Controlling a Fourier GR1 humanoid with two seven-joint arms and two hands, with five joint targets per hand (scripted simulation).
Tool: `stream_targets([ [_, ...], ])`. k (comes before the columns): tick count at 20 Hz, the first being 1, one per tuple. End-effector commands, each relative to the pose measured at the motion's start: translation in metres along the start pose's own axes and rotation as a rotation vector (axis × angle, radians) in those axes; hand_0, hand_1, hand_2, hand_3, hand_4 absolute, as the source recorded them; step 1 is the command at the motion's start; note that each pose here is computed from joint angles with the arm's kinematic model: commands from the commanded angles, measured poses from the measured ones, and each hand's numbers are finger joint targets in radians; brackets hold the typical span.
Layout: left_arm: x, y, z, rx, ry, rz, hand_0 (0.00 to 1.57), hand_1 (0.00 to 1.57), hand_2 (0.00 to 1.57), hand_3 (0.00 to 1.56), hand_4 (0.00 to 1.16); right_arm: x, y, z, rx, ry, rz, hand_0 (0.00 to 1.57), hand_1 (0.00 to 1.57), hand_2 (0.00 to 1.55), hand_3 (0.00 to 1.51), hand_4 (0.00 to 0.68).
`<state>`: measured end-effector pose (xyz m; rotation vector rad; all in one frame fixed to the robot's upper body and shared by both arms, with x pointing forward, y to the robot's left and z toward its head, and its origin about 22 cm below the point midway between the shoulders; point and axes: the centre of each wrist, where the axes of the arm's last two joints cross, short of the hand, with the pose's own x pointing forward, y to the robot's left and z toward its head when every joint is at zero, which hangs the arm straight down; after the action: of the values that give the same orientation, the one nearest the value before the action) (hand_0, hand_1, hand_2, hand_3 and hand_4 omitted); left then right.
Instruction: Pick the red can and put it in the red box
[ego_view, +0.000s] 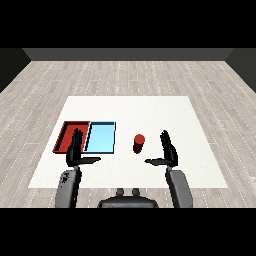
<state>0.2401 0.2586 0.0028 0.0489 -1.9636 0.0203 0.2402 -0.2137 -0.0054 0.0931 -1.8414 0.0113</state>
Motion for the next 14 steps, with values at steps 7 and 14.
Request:
stream_targets([
  [7, 0.008, -0.005, -0.001, -0.005, -0.011, -0.022, 0.0, 0.0, 0.0, 0.0, 0.0, -0.018, -0.001, -0.015, 0.001, 0.002, -0.026, 0.0, 0.0, 0.0, 0.0, 0.0],
  [14, 0.0, -0.012, 0.0029, 0.011, 0.003, 0.007, 0.0, 0.0, 0.0, 0.0, 0.0, -0.006, 0.005, -0.055, 0.02, 0.052, -0.067, 0.0, 0.0, 0.0, 0.0, 0.0],
])
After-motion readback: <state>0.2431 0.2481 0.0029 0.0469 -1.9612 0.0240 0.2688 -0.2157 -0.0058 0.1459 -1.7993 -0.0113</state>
